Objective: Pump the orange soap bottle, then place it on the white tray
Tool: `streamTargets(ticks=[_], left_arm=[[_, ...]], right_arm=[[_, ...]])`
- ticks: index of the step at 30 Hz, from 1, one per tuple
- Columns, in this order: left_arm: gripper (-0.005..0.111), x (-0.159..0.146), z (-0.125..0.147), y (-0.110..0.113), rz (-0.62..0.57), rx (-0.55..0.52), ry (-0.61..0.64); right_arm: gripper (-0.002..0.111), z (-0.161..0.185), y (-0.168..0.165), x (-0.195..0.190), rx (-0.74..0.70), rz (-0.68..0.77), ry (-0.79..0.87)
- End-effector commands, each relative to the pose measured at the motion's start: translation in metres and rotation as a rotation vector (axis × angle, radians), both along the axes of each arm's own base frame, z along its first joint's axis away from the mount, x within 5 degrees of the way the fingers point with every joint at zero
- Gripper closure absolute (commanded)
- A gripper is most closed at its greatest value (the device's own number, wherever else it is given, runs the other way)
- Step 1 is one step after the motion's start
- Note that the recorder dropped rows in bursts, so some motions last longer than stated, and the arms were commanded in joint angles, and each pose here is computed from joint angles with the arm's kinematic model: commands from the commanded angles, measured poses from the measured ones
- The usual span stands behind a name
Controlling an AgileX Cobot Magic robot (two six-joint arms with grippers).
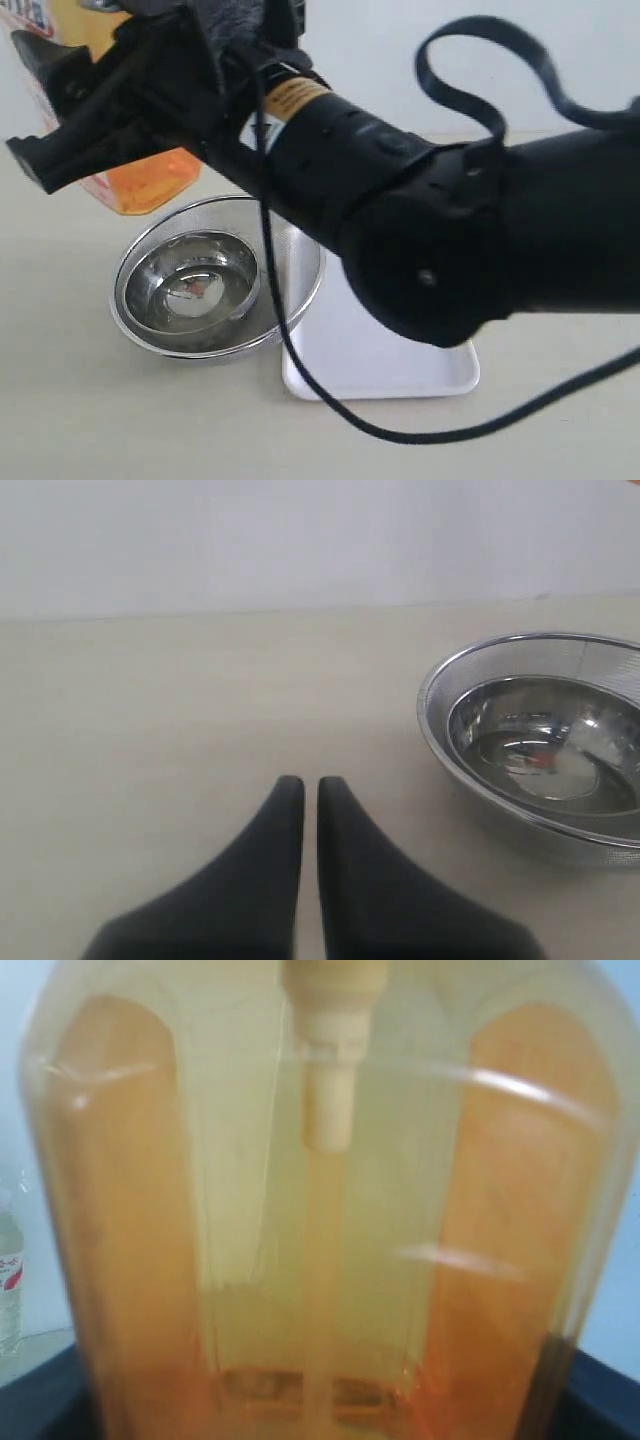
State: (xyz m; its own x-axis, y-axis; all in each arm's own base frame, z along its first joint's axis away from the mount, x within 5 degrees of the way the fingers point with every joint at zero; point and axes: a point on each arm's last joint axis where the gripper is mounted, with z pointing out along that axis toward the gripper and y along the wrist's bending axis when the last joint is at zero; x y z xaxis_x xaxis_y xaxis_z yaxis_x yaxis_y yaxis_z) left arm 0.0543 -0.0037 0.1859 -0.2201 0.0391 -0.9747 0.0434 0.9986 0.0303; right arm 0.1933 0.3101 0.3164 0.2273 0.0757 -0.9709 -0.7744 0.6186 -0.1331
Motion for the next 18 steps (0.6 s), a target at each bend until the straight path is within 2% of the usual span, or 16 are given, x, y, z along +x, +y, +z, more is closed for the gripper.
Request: streamTargets(ticks=[1, 11, 18], left_arm=[[0.102, 0.0, -0.001, 0.0, 0.002, -0.002, -0.001], [0.102, 0.0, -0.001, 0.0, 0.002, -0.002, -0.001], [0.102, 0.0, -0.001, 0.0, 0.002, -0.002, -0.001]], right_arm=[[0.108, 0.018, 0.021, 0.011, 0.109, 0.005, -0.039], [0.108, -0.022, 0.082, 0.046, 0.082, 0.026, 0.057], [0.108, -0.046, 0.109, 0.061, 0.058, 0.029, 0.085]])
